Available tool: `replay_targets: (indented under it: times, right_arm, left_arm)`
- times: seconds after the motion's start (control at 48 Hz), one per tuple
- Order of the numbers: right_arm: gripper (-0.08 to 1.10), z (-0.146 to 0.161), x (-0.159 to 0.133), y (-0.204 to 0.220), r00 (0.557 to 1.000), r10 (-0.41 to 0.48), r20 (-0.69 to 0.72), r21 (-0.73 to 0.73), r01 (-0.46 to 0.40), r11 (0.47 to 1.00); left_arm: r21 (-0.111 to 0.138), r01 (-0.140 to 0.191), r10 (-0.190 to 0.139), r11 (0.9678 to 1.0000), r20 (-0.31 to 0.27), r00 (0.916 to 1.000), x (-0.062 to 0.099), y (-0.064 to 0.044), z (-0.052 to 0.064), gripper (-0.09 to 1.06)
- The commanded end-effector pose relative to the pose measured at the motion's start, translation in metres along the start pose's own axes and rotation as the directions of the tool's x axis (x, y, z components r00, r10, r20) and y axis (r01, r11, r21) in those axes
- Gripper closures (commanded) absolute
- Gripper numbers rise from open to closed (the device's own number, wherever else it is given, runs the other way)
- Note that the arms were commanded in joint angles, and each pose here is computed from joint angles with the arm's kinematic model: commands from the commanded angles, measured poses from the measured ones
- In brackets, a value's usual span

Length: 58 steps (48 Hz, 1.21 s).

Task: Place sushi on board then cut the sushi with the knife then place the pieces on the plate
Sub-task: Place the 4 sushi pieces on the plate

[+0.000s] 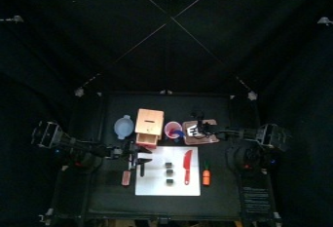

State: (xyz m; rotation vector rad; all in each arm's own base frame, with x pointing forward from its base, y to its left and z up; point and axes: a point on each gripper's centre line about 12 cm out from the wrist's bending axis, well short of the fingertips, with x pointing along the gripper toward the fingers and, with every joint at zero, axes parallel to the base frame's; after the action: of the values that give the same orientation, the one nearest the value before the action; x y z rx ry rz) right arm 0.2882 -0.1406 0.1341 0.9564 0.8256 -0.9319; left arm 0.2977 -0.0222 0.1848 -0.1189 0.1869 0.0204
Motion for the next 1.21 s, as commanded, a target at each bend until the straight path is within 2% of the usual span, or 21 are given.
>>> replay_targets:
  times: [0.021,0.125,0.229,0.417,0.583,0.833,0.938,1.042,1.208]
  right_arm:
    - [0.36,0.007,-0.002,0.009,1.000,0.018,0.022,-0.010,-0.018,1.000]
    - [0.22,0.008,-0.001,0.011,1.000,0.020,0.023,-0.011,-0.020,1.000]
    - [0.13,0.008,-0.001,0.011,1.000,0.020,0.022,-0.009,-0.020,1.000]
    - [0.13,0.007,-0.005,0.007,1.000,-0.007,0.014,-0.015,0.007,1.000]
    - [0.13,0.001,-0.025,0.008,1.000,-0.005,0.015,-0.028,0.005,1.000]
    - [0.13,-0.020,-0.069,0.012,0.997,0.076,0.028,-0.077,-0.073,0.994]
    - [0.13,-0.040,-0.086,0.012,0.990,0.138,0.018,-0.139,-0.134,0.981]
    - [0.13,-0.069,-0.104,0.021,0.972,0.235,-0.010,-0.259,-0.229,0.938]
    - [0.13,-0.105,-0.125,0.050,0.918,0.393,-0.060,-0.481,-0.371,0.794]
  left_arm:
    - [0.001,0.017,-0.017,0.9999,0.027,0.9995,0.000,-0.005,0.007,0.17]
    - [0.000,0.025,-0.025,0.9997,0.017,0.9995,-0.002,-0.007,0.003,0.17]
    - [0.000,0.026,-0.026,0.9997,0.010,0.9996,-0.003,-0.008,0.001,0.17]
    - [-0.005,0.020,-0.020,0.9998,0.010,0.9997,-0.003,-0.007,0.000,0.17]
    - [-0.009,0.019,-0.018,0.9998,0.010,0.9998,-0.003,-0.007,0.000,0.17]
    - [-0.029,-0.003,0.003,0.9996,0.001,1.0000,-0.002,-0.004,-0.002,0.17]
    - [-0.036,-0.008,0.008,0.9993,0.002,1.0000,-0.002,-0.003,-0.002,0.17]
    - [-0.047,-0.016,0.016,0.9988,0.003,0.9999,-0.002,-0.002,-0.001,0.17]
    - [-0.065,-0.034,0.033,0.9973,-0.004,0.9994,-0.001,0.000,-0.003,0.17]
